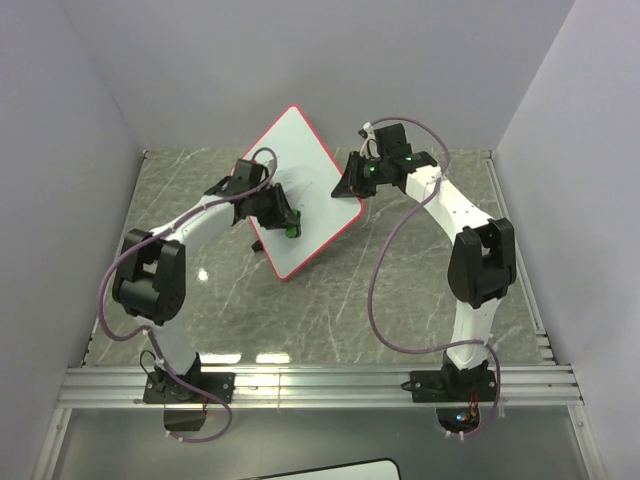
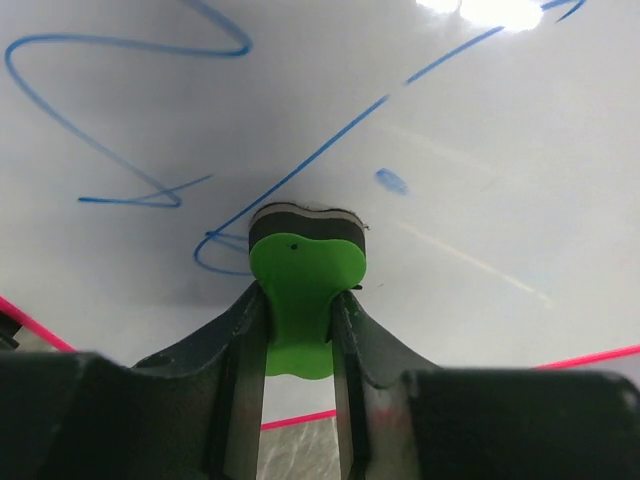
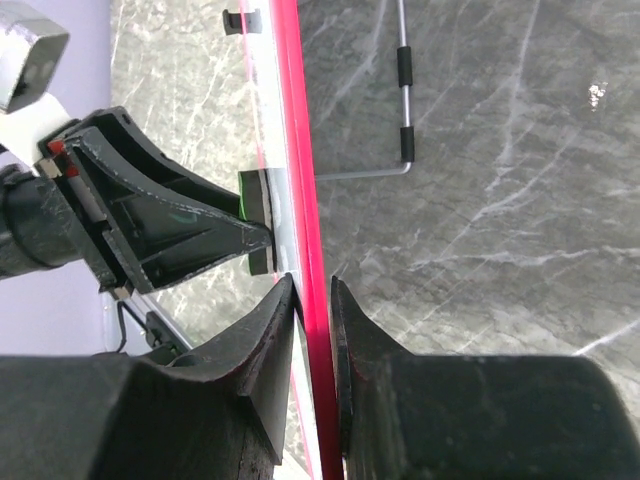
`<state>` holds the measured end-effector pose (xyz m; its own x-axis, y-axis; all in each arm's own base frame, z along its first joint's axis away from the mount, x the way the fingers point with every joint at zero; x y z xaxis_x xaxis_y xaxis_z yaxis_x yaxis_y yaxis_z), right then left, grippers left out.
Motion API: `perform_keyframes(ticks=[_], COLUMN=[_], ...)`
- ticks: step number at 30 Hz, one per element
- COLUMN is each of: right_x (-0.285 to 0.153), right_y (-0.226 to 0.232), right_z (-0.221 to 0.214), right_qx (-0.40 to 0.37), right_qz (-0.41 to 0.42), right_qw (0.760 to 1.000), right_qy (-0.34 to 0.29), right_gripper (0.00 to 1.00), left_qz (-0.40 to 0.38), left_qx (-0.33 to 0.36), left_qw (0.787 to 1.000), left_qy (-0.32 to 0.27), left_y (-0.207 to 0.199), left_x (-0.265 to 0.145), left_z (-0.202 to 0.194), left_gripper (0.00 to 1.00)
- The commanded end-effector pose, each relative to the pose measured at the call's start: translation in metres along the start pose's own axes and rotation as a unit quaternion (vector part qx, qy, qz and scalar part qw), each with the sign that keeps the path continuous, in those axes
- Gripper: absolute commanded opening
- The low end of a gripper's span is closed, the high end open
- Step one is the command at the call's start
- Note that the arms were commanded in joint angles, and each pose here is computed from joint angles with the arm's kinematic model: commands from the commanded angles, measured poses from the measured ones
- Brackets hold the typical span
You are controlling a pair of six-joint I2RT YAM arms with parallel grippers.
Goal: Erase the whiteboard
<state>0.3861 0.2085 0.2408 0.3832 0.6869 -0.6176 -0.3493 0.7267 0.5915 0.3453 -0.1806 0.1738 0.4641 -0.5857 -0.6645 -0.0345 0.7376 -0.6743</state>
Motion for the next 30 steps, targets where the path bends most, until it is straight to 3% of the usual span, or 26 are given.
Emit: perform_keyframes(ticks=[1, 6, 10, 15, 23, 30], right_x=[-0.018, -0.02, -0.023, -0.026, -0.026, -0.027], right_y=[0.019, 0.022, 0.022, 0.021, 0.02, 0.021], right_z=[-0.02, -0.023, -0.025, -0.03, -0.033, -0.032], right_qx=[-0.005, -0.006, -0.008, -0.009, -0.005, -0.005], right_qz=[-0.004, 0.0, 0.0, -0.005, -0.004, -0.004], right_qw=[0.999, 0.999, 0.999, 0.999, 0.999, 0.999], right_qy=[0.032, 0.035, 0.033, 0.034, 0.034, 0.032], right_gripper=[0.0, 0.0, 0.0, 0.0, 0.0, 0.0], left_qz=[0.023, -0.022, -0.009, 0.017, 0.084, 0.091], left_qx=[0.052, 0.067, 0.063, 0.026, -0.055, -0.067], left_qw=[0.998, 0.997, 0.998, 0.999, 0.994, 0.992], left_qy=[0.015, -0.003, 0.002, 0.032, 0.048, 0.05], left_y=[-0.041, -0.099, -0.097, -0.046, 0.055, 0.069], left_x=[0.027, 0.022, 0.033, 0.052, 0.043, 0.04], left_z=[-0.009, 0.015, 0.019, -0.005, -0.032, -0.036], left_gripper=[0.0, 0.0, 0.0, 0.0, 0.0, 0.0])
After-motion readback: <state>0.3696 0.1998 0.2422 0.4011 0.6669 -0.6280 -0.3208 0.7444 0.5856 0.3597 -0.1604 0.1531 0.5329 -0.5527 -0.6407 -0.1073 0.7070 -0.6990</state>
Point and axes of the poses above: each gripper's point midway between its finger pads, its own x axis out along the fingers, its own y axis along the line the jaws close on, z = x × y, the point moved 9 cm from there along -x, back along the fingers, and after that the axes turned 6 degrees about -x, right-handed, at the moved point
